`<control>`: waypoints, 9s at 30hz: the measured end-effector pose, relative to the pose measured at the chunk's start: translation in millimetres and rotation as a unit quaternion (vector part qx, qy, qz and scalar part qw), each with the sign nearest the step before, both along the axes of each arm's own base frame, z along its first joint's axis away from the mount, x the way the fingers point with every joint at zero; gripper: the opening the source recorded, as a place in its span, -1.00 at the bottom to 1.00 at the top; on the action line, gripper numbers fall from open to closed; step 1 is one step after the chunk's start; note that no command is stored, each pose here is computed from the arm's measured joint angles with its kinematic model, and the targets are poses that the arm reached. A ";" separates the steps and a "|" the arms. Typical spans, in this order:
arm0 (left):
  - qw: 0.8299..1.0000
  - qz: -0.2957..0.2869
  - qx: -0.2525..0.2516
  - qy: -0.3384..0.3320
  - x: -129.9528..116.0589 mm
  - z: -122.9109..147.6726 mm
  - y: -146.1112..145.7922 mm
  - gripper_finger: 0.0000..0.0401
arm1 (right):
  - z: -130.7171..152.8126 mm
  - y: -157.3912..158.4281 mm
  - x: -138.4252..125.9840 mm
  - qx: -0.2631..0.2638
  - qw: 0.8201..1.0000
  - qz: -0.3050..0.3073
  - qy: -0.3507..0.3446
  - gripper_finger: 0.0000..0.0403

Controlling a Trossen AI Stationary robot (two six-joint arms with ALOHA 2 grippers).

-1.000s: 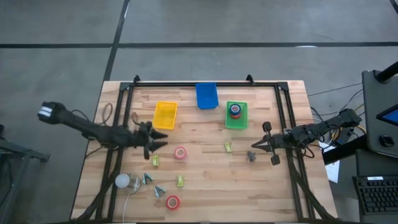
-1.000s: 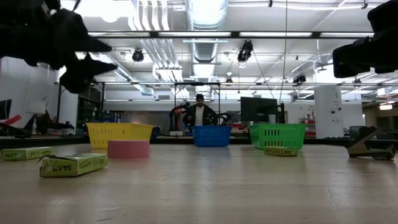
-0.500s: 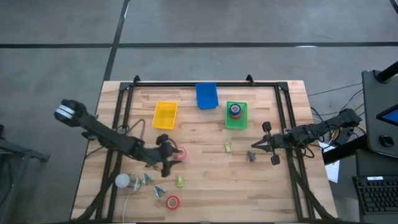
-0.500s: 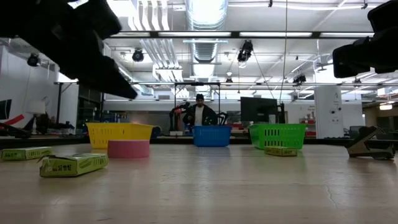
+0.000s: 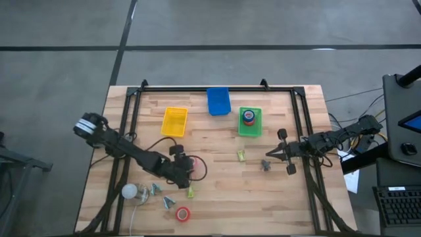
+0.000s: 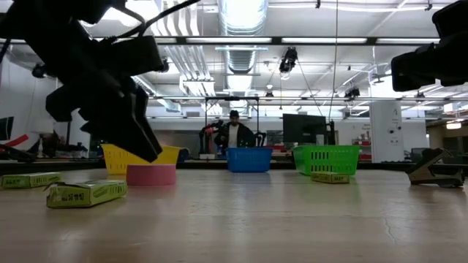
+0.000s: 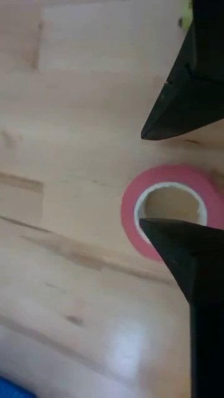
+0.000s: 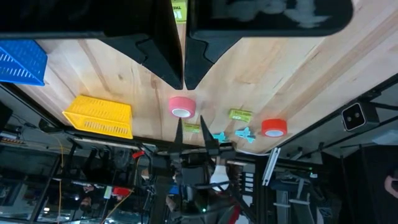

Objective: Pick and place Stapler, Stapler remover, tape
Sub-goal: Put the pink tape into the green basket

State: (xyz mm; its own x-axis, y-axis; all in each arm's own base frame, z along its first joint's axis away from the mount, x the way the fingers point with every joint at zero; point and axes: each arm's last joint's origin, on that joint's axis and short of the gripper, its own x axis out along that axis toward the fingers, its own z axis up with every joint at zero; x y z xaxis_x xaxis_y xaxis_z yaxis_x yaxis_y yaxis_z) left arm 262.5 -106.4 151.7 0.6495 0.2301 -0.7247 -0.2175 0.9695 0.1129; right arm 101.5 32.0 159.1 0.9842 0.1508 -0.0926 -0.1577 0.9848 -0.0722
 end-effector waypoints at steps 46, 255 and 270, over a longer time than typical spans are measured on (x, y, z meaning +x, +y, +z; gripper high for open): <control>0.985 0.135 0.098 -0.052 -31.6 56.3 61.5 -0.74 | 0.1 0.0 0.0 0.000 1.000 0.000 0.000 -0.94; 0.928 -0.181 -0.192 -0.263 51.6 103.4 112.6 -0.72 | 29.8 -0.7 -0.6 0.174 0.977 0.000 -0.126 -0.94; 0.899 -0.148 -0.322 -0.258 71.6 83.0 109.4 -0.71 | 42.1 8.1 21.3 0.167 0.980 0.005 -0.110 -0.93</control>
